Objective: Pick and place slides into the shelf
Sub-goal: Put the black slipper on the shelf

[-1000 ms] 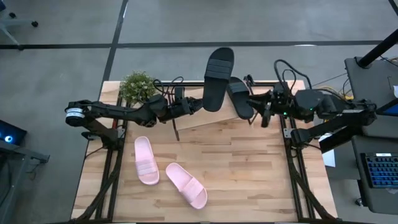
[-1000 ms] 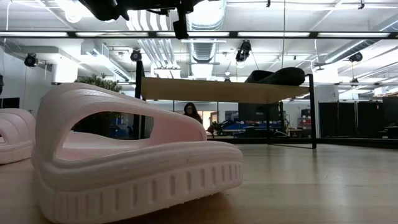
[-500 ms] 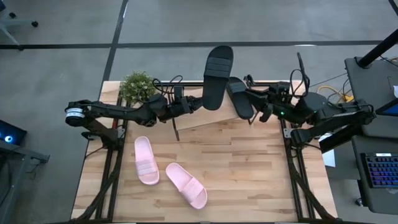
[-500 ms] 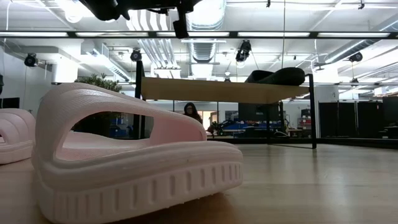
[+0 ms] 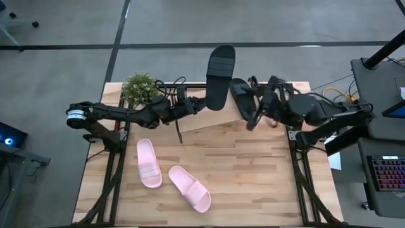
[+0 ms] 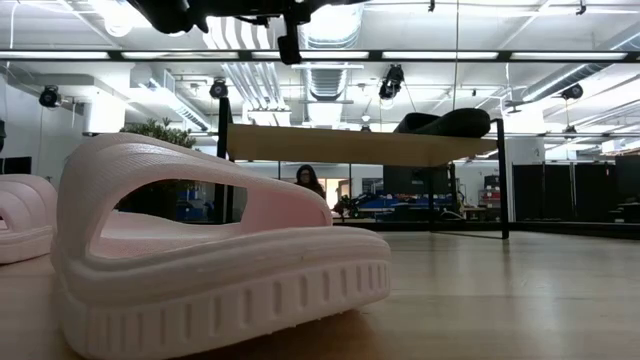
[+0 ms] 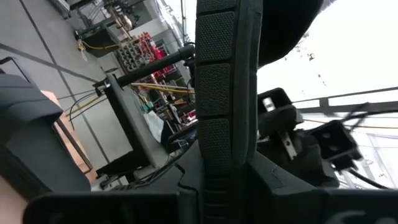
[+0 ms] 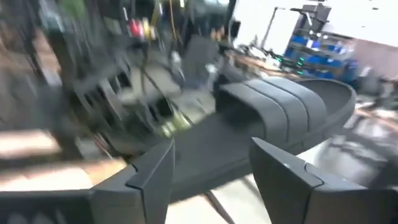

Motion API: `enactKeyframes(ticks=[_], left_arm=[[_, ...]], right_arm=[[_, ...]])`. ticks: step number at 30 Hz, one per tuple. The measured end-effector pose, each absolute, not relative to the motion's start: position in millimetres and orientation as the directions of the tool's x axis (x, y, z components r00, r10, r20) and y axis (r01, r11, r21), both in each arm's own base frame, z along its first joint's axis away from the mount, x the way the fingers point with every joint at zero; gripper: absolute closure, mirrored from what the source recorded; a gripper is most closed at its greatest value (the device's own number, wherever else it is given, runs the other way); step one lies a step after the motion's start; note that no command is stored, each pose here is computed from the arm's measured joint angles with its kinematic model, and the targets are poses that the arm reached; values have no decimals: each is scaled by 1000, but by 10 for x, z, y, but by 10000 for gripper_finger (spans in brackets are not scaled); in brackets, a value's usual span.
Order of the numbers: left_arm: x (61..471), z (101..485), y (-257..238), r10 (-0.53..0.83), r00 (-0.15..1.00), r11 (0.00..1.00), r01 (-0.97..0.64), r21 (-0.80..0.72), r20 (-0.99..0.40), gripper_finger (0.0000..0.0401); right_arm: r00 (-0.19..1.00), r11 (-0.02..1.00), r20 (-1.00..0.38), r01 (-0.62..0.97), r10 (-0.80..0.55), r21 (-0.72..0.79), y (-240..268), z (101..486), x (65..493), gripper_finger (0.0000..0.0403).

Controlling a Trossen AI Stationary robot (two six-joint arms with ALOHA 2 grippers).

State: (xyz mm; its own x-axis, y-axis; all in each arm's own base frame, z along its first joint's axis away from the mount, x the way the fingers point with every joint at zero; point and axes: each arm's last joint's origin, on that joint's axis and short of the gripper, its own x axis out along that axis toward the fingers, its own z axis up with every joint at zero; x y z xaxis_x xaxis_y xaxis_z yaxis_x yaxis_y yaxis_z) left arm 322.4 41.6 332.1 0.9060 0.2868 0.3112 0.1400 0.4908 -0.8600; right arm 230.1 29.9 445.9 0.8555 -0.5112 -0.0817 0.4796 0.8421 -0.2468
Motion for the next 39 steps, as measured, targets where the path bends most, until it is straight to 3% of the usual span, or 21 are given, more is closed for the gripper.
enactKeyframes(ticks=[9, 15, 28, 39], left_arm=[[3226, 3313, 416, 287, 908, 490, 133, -861, 304, 359], [3232, 3293, 417, 287, 915, 488, 116, -865, 284, 359], [3232, 3299, 416, 285, 914, 469, 130, -874, 289, 359], [3233, 3321, 409, 269, 916, 463, 149, -874, 299, 359]], right_arm=[[729, 649, -193, 417, -657, -636, 340, 4710, 2654, 202], [686, 539, -176, 360, -706, -762, 361, 4784, 2862, 202], [613, 414, -245, 147, -751, -898, 273, 4656, 3148, 202], [536, 357, -216, 174, -816, -917, 138, 4638, 3179, 202]])
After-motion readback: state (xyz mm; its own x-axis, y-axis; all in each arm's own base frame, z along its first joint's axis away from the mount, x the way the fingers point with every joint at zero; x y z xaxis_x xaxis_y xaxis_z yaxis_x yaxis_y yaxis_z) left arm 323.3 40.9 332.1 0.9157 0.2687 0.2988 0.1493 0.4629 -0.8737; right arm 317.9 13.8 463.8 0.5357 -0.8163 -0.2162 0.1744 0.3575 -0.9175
